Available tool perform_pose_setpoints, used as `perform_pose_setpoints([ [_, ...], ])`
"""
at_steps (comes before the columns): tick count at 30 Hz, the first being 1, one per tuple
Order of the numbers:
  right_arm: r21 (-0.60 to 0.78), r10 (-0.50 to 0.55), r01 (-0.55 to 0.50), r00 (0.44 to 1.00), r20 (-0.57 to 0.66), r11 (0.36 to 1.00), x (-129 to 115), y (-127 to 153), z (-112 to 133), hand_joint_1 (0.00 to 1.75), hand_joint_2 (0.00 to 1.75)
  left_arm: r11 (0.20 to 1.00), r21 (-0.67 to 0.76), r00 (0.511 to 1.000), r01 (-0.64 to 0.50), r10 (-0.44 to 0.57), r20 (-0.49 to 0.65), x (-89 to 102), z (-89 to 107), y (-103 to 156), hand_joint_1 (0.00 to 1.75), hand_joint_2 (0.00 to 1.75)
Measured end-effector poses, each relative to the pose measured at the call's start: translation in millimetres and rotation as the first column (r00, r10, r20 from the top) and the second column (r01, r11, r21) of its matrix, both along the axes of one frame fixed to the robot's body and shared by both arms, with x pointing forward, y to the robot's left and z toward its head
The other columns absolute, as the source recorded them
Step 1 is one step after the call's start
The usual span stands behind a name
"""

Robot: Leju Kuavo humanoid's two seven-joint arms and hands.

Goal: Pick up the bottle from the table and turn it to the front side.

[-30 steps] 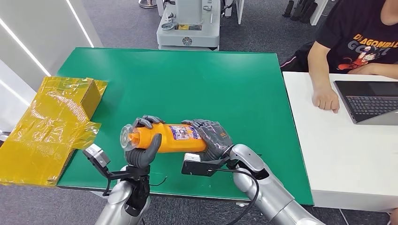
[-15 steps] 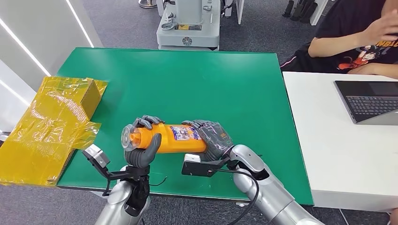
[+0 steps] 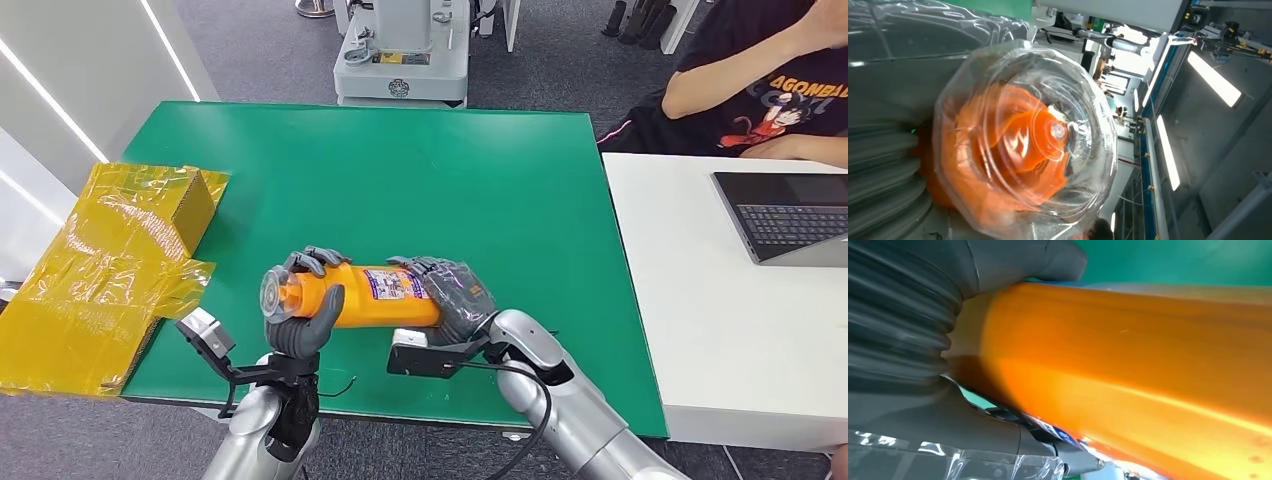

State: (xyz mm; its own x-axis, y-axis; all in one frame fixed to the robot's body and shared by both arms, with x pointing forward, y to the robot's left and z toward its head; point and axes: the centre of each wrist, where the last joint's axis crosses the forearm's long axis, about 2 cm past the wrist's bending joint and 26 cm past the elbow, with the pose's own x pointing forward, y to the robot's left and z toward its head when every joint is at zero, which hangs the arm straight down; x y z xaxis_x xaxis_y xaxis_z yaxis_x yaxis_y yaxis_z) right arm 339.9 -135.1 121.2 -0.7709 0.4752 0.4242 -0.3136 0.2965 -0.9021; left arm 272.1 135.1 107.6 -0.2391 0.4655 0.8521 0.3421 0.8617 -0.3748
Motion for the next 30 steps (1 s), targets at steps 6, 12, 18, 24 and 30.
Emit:
perform_pose_setpoints([
  [6,0.048,-0.024,0.022,0.999,0.021,0.999,-6.0,1.8,-1.9,0.0,1.75,1.0,0.001,1.0,-0.006,0.006,0.001,0.3,0.3,-0.3,1.75,1.75],
  [12,0.217,-0.094,0.077,0.993,0.068,0.973,-14.1,5.1,0.3,0.0,1.75,0.999,0.004,0.999,-0.049,0.049,0.017,4.6,2.4,3.1,1.75,1.75],
  [18,0.348,-0.125,0.093,0.99,0.071,0.933,-20.0,10.2,7.5,0.0,1.75,0.997,0.009,0.997,-0.074,0.074,0.019,7.8,3.9,6.1,1.75,1.75],
  [24,0.456,-0.151,0.104,0.986,0.068,0.884,-29.3,14.8,11.9,0.0,1.75,0.995,0.019,0.995,-0.097,0.096,0.015,8.6,3.2,9.0,1.75,1.75],
  [30,0.503,-0.157,0.105,0.986,0.062,0.858,-39.6,18.1,13.3,0.0,1.75,0.993,0.028,0.993,-0.117,0.116,0.022,10.1,2.2,14.6,1.75,1.75],
])
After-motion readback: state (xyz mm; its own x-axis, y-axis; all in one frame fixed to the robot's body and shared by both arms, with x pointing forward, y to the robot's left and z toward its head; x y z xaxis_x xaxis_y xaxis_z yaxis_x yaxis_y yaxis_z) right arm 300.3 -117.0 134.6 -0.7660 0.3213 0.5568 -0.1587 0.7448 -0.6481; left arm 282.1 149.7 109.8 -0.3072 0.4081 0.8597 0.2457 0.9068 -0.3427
